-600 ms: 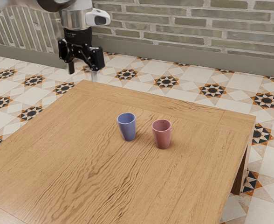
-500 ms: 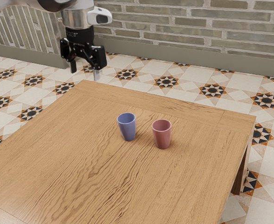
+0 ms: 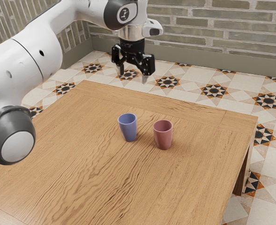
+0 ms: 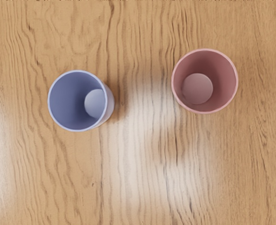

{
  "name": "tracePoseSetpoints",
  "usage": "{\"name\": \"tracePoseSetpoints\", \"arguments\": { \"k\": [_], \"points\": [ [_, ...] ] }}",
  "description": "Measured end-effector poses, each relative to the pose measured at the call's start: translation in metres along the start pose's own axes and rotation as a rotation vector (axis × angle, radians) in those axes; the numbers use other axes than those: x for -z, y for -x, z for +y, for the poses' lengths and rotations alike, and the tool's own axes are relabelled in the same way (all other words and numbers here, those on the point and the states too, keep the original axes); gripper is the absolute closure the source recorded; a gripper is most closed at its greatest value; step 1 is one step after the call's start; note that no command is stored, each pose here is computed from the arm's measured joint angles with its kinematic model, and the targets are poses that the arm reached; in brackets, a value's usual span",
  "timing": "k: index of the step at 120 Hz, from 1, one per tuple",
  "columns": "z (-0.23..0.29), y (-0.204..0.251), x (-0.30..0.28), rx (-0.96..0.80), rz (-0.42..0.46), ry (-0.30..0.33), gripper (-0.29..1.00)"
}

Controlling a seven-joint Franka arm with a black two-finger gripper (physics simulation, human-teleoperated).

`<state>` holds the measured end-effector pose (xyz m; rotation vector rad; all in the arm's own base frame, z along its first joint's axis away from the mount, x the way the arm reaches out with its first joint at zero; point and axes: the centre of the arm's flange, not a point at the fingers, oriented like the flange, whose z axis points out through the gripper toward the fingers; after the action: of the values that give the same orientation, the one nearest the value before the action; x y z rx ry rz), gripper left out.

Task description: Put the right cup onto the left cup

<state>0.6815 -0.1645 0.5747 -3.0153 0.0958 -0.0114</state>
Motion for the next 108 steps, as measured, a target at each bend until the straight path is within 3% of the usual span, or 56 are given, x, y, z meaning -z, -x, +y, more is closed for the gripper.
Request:
{"name": "tracePoseSetpoints", "arguments": {
  "k": [67, 108],
  "points": [
    [0.055, -0.046, -0.114, -0.040, -0.056, 0.037, 0.00],
    [0.061, -0.073, -0.159, -0.035, 0.001, 0.064, 0.00]
  ]
}}
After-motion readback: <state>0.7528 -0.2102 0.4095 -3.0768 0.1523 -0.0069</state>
